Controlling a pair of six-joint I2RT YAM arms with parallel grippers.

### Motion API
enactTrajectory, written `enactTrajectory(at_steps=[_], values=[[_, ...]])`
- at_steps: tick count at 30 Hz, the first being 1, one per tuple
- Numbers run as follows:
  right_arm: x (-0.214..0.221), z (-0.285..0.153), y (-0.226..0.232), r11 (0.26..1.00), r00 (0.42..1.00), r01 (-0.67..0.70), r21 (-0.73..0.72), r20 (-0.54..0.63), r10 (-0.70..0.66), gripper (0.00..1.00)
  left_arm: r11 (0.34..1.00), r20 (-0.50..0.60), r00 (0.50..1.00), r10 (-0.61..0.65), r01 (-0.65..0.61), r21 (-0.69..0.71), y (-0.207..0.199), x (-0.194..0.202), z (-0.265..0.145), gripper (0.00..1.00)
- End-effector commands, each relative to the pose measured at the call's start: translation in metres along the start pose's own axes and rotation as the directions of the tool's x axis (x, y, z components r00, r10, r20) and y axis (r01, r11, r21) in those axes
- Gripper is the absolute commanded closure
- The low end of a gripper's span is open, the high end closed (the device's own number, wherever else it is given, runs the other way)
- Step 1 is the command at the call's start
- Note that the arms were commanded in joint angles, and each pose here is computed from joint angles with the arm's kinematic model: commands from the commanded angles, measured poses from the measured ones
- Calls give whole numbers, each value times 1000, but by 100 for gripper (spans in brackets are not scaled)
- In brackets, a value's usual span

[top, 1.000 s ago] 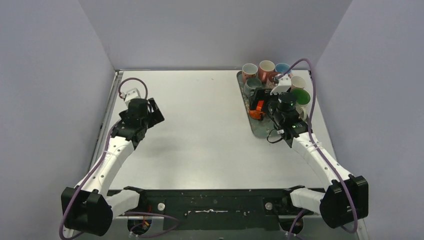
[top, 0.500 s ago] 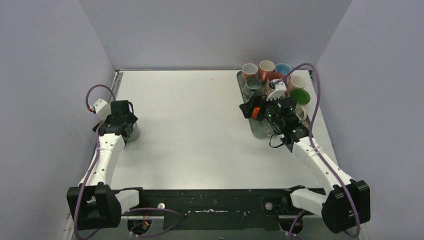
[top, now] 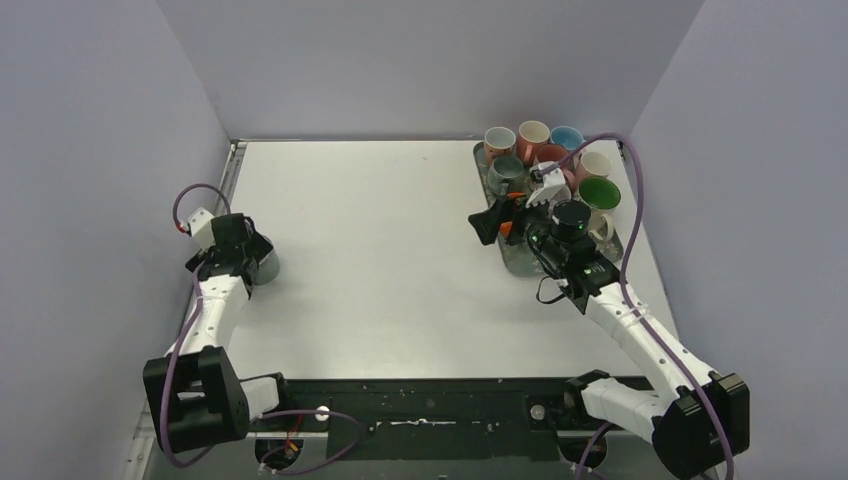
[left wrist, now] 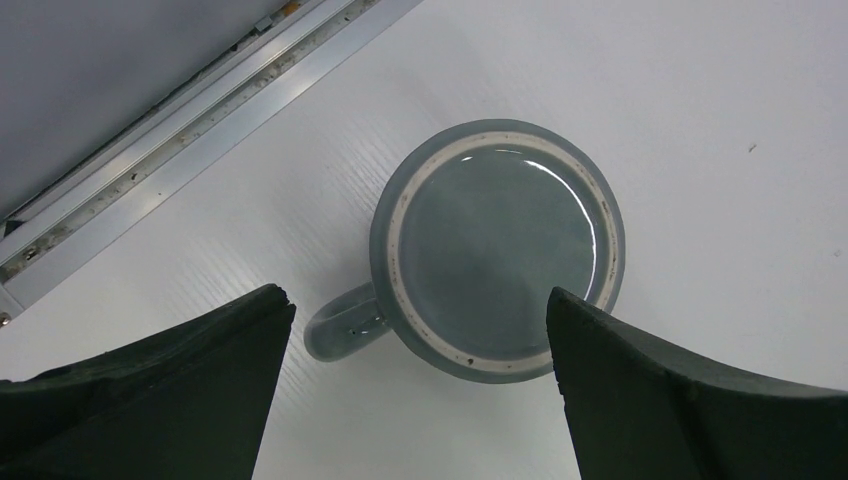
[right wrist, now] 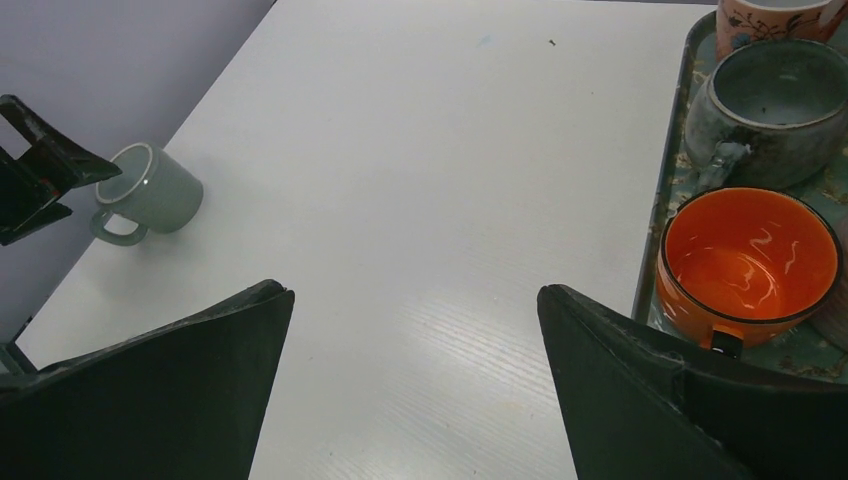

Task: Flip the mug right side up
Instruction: Turn over the cup at the corner of the board.

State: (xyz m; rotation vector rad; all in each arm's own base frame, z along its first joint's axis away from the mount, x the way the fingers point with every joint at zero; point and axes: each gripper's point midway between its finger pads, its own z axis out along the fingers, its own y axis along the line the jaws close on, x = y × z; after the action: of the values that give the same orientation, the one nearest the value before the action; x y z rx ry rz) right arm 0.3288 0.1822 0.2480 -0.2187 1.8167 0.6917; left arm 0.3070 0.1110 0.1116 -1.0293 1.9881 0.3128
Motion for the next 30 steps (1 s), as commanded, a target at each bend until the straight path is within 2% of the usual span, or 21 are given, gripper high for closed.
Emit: enactTrajectory(at_steps=[1, 12, 18, 24, 30], values=[[-25, -6, 15, 999, 996, 36, -18, 81, -34, 0, 997, 13, 1000, -25, 24, 76, -16, -15, 7, 3], [-26, -9, 17, 999, 995, 45, -11, 85, -44, 0, 958, -83, 996, -18, 40, 284, -43, 15, -8, 4], [-27, -9, 15, 999, 995, 46, -3, 89, -46, 0, 952, -150, 989, 18, 29, 306, -45, 36, -12, 7], [-30, -10, 13, 999, 994, 46, 7, 99, -46, 0, 921, -169, 984, 55, 15, 388, -73, 48, -31, 13], [-30, -12, 14, 999, 994, 40, 2, 103, -40, 0, 943, -181, 981, 70, -6, 332, -90, 65, -48, 16]])
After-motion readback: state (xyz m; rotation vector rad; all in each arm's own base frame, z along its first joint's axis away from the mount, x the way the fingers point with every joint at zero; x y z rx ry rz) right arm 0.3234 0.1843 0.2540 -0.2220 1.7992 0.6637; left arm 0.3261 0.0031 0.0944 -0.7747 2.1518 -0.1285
